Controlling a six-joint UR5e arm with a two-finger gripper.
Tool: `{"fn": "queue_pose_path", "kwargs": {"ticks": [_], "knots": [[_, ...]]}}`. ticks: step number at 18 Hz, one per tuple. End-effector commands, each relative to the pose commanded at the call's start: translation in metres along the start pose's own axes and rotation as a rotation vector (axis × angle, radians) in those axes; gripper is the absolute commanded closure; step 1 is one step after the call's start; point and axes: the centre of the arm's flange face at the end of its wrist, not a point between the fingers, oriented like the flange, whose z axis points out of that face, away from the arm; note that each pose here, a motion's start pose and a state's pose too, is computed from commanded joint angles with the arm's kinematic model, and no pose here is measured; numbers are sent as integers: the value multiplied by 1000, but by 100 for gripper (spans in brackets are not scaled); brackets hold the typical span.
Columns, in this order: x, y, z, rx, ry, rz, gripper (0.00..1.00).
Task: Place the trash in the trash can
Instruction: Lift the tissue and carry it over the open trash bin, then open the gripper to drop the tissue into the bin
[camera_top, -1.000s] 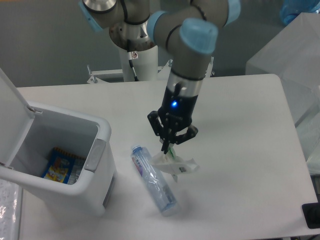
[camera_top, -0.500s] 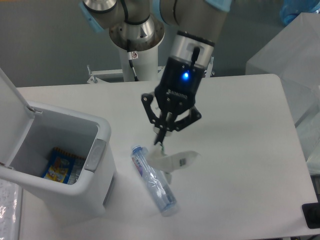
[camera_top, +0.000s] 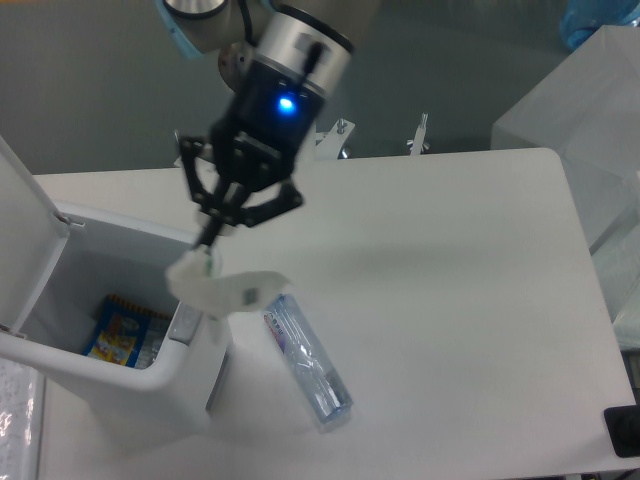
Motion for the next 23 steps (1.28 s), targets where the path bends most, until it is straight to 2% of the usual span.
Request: {"fn": "queue_pose_path", "kwargs": {"ticks": [3, 8, 9, 10, 11, 12, 13, 16, 17, 20, 23], "knots": [[24, 20, 20, -44, 41, 8, 88], [37, 57, 50, -120, 83, -11, 87], [37, 58, 52, -123, 85, -13, 82], [35, 58, 53, -124, 85, -6, 68], [35, 56, 54, -121, 85, 0, 44], [36, 53, 53, -116, 85, 2, 42], [37, 52, 52, -113, 84, 5, 35], [36, 48, 48, -106, 73, 10, 5], [32, 45, 45, -99, 63, 7, 1], [-4, 35, 23, -60, 10, -45, 0], [-65, 27, -5, -6, -64, -105, 0]]}}
